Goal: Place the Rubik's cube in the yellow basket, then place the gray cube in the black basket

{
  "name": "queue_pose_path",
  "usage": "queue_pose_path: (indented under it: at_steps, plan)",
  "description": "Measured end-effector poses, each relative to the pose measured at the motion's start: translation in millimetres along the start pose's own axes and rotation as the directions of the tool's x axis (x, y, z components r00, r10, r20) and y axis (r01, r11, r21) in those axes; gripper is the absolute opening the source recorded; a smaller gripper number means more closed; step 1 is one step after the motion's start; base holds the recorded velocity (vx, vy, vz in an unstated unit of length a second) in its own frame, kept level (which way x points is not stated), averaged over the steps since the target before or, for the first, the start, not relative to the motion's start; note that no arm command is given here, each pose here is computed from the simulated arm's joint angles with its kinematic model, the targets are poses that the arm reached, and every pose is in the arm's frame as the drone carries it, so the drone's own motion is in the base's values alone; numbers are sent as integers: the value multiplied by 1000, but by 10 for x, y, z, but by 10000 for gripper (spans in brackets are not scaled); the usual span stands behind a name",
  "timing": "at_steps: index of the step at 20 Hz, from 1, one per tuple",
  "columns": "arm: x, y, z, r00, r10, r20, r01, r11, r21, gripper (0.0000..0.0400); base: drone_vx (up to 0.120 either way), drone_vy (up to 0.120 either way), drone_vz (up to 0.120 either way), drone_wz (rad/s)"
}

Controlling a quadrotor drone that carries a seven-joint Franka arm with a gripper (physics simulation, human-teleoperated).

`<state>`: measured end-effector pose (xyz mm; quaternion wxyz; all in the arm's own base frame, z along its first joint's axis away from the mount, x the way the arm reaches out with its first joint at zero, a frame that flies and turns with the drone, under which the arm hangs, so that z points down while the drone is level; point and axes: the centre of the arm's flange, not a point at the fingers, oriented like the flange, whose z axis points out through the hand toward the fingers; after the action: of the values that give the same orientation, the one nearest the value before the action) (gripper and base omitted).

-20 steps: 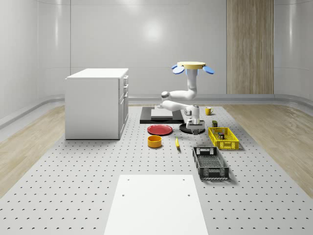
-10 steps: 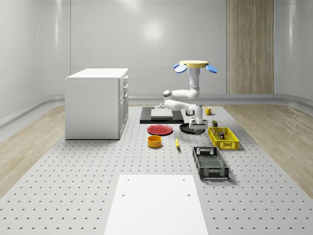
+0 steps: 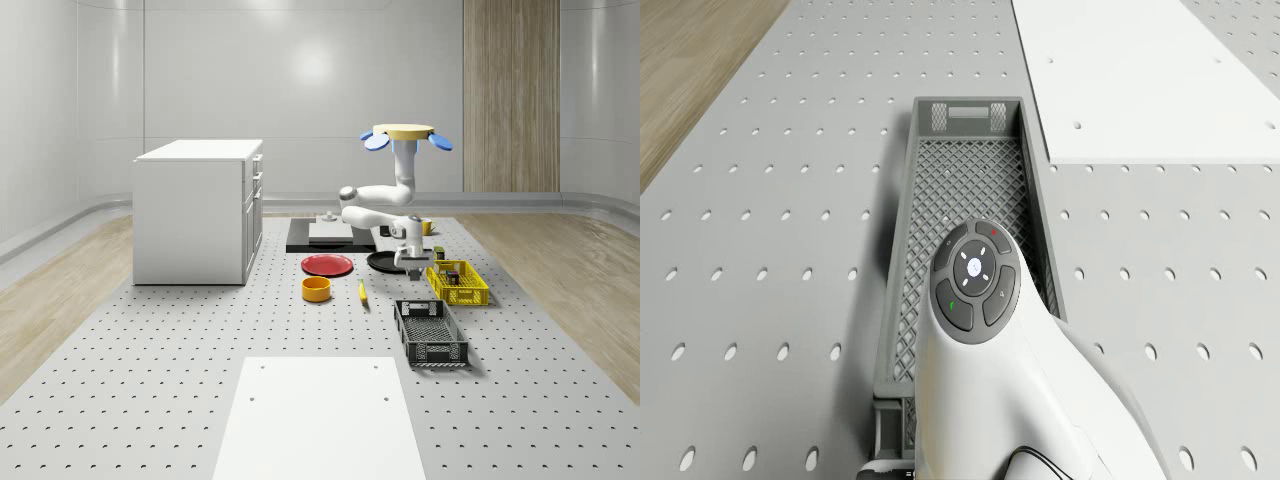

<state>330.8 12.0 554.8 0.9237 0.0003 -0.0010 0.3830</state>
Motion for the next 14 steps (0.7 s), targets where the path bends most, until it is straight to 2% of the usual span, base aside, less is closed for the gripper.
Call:
queue_pose_path:
  at_steps: [14]
  plan:
    - [0,0,0,1000,0,0,0,1000,0,251,120,0,0,0]
